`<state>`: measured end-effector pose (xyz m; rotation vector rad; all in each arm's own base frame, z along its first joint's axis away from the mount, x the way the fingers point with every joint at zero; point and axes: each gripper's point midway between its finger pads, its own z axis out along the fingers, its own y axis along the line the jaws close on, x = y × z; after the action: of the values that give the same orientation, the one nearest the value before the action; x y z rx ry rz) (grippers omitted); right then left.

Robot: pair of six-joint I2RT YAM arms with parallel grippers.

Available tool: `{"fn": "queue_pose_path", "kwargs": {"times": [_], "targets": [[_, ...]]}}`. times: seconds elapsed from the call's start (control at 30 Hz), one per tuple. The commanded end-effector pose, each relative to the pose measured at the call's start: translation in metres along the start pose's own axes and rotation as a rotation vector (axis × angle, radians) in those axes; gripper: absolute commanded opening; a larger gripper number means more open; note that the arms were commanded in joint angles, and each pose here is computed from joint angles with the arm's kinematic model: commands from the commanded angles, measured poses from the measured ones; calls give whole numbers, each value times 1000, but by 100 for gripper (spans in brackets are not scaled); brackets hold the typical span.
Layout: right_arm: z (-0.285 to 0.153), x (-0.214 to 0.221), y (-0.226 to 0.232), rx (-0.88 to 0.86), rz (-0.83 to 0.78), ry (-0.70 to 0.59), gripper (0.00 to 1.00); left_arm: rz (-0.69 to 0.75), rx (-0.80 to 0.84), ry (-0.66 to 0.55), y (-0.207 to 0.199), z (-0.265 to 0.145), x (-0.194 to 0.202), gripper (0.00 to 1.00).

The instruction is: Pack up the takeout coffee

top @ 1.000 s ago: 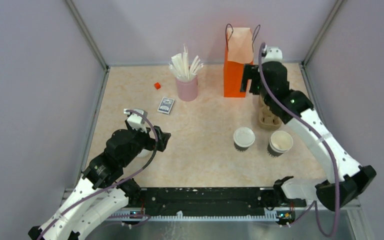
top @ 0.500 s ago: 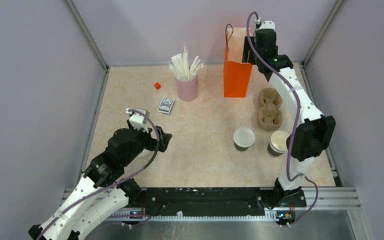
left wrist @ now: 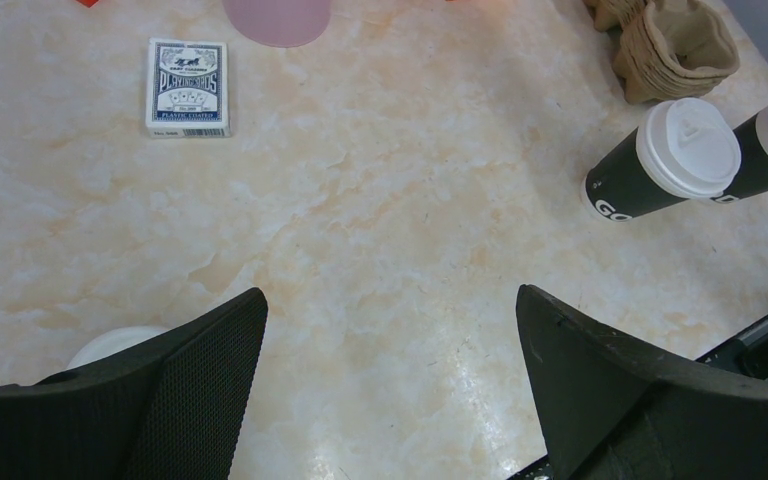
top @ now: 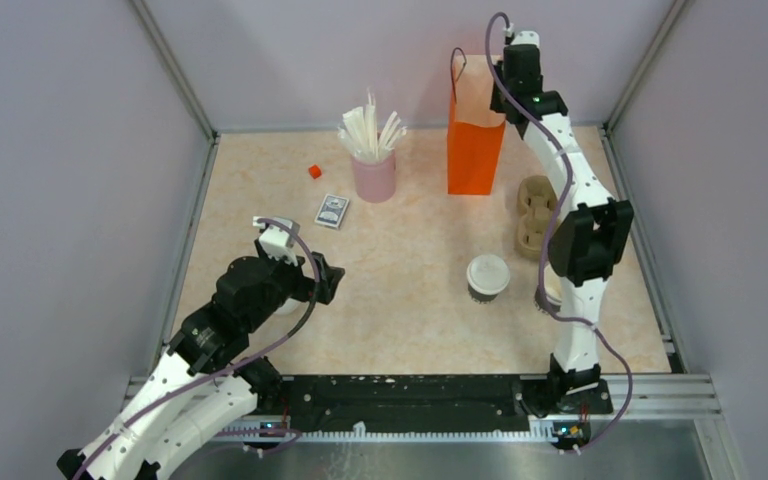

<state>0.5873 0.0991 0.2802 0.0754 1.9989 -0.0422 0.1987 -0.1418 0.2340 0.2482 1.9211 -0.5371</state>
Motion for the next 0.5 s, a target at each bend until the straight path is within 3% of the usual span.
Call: {"fn": "queue_pose_path", "kwargs": {"times": [0.0,0.13,0.47], "targets": [[-7,-29,-14,25,11,-61,16,7,-8,-16,1,3,-4,99],[-15,-39,-16,21,-11,-84,0,8,-14,-15,2,4,-4,99],[-73,-73,-24,-13,-30,-169,0,8,-34,-9,5,5,-3,99]]}}
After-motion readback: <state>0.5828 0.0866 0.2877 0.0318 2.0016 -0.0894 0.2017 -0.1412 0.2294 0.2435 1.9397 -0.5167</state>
